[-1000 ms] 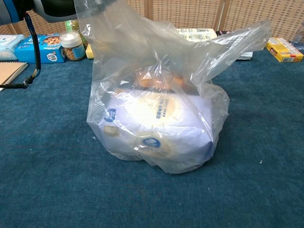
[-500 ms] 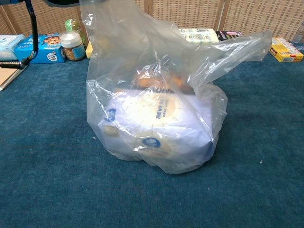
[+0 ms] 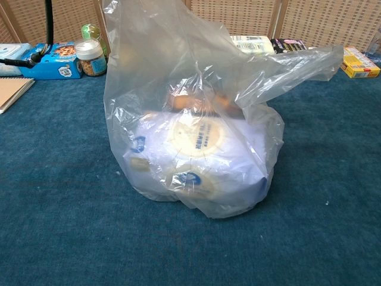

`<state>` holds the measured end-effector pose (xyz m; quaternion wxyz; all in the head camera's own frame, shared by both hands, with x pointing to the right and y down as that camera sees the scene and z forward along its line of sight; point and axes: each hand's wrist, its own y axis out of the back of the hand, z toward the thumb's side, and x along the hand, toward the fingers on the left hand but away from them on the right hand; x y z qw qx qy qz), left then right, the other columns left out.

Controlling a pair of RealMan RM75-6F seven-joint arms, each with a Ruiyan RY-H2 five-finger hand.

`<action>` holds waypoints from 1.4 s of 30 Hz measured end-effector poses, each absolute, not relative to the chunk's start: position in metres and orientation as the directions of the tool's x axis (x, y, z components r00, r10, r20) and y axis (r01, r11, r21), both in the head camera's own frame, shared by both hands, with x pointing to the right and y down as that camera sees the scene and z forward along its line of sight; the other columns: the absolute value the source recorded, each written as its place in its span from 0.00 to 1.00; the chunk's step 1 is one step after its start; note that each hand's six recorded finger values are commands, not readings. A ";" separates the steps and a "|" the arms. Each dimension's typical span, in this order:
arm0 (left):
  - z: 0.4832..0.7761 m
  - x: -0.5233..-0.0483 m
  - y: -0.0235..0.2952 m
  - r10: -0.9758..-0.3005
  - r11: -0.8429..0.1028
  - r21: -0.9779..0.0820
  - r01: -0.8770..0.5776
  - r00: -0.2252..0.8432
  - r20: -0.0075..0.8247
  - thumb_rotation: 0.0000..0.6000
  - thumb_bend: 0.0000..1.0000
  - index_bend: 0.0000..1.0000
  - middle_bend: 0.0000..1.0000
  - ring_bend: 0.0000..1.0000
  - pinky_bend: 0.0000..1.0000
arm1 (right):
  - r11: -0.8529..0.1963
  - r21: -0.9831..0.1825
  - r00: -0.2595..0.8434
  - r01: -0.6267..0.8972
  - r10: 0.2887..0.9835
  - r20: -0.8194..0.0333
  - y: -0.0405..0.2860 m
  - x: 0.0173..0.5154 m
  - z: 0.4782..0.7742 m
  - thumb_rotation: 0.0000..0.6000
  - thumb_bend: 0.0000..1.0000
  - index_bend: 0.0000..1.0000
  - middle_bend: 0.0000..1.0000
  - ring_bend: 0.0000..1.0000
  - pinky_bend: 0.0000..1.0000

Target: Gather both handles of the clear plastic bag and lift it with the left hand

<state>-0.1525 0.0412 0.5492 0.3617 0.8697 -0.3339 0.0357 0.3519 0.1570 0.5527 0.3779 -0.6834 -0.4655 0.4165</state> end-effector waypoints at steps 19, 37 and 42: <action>0.549 -0.135 0.036 -0.549 -0.500 0.617 -0.608 0.773 0.318 0.00 0.18 0.35 0.41 0.39 0.39 | -0.315 -0.860 0.337 0.402 0.924 -0.182 0.144 0.279 0.578 1.00 0.17 0.29 0.32 0.34 0.44; 0.557 -0.139 0.031 -0.567 -0.462 0.629 -0.625 0.754 0.332 0.00 0.18 0.35 0.41 0.39 0.39 | -0.320 -0.873 0.341 0.367 0.920 -0.194 0.136 0.273 0.585 1.00 0.19 0.29 0.32 0.35 0.44; 0.560 -0.140 0.031 -0.570 -0.454 0.635 -0.625 0.751 0.333 0.00 0.18 0.35 0.41 0.39 0.39 | -0.328 -0.877 0.331 0.350 0.920 -0.212 0.135 0.285 0.583 1.00 0.19 0.29 0.32 0.35 0.44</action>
